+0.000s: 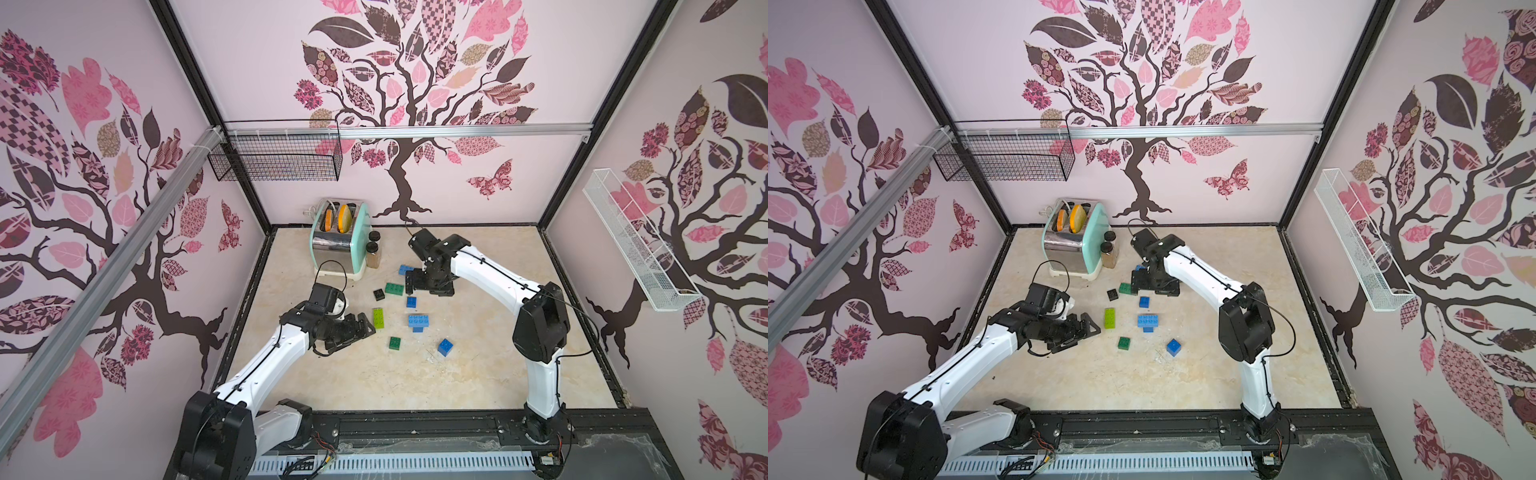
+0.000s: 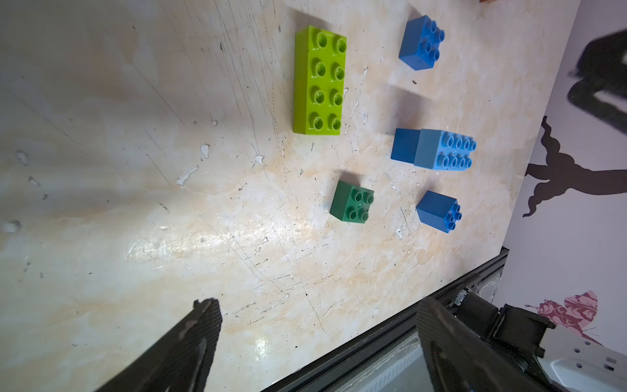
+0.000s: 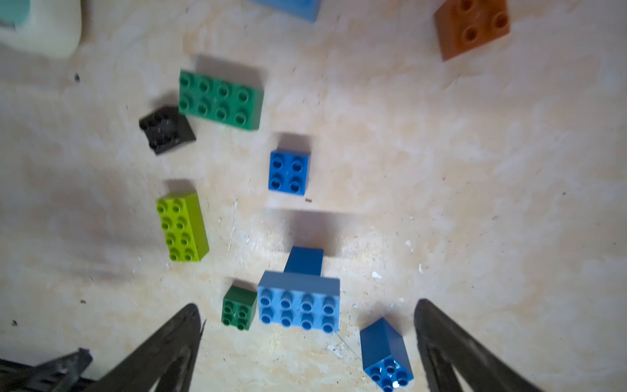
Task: Assemble the letter f with lego
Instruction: Assemble the lego brick with the lego brick.
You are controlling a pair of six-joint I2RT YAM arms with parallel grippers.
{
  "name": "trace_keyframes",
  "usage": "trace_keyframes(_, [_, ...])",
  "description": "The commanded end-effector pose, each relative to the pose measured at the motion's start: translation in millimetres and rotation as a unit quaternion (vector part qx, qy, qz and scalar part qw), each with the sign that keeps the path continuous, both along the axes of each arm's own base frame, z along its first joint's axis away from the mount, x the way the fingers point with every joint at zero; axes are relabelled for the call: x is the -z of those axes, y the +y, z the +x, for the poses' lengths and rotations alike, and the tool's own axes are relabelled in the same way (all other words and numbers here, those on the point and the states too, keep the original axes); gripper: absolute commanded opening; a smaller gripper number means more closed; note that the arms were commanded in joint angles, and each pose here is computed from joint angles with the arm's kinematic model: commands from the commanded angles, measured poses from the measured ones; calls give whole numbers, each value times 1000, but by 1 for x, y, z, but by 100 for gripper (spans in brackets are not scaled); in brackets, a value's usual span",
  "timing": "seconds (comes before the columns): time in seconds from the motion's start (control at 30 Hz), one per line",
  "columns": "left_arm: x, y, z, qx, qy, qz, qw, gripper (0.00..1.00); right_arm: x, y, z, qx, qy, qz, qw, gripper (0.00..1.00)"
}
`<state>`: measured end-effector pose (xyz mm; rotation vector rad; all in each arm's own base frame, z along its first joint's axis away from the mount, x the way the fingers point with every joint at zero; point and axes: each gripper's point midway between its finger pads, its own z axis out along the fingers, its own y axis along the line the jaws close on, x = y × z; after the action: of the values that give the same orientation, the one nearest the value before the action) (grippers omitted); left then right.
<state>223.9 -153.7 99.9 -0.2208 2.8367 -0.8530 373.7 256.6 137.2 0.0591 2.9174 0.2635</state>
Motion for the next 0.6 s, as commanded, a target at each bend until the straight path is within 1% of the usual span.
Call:
trace_keyframes(0.0, [0,-8,-1,23,-1,-7,1000,94,13,-28,39,23,-16,-11,1000,100])
trace_keyframes(0.13, [6,-13,-4,37,8,5,999,94,27,-50,78,47,-35,-20,998,99])
trace_keyframes(0.27, [9,-17,-6,50,17,21,998,93,43,-59,104,64,-42,-26,997,97])
trace_keyframes(0.43, [10,-14,-3,50,20,37,998,93,64,-59,115,89,-15,-20,996,90])
trace_keyframes(0.57, [9,-13,-2,50,22,42,998,93,78,-59,120,100,-11,-24,995,88])
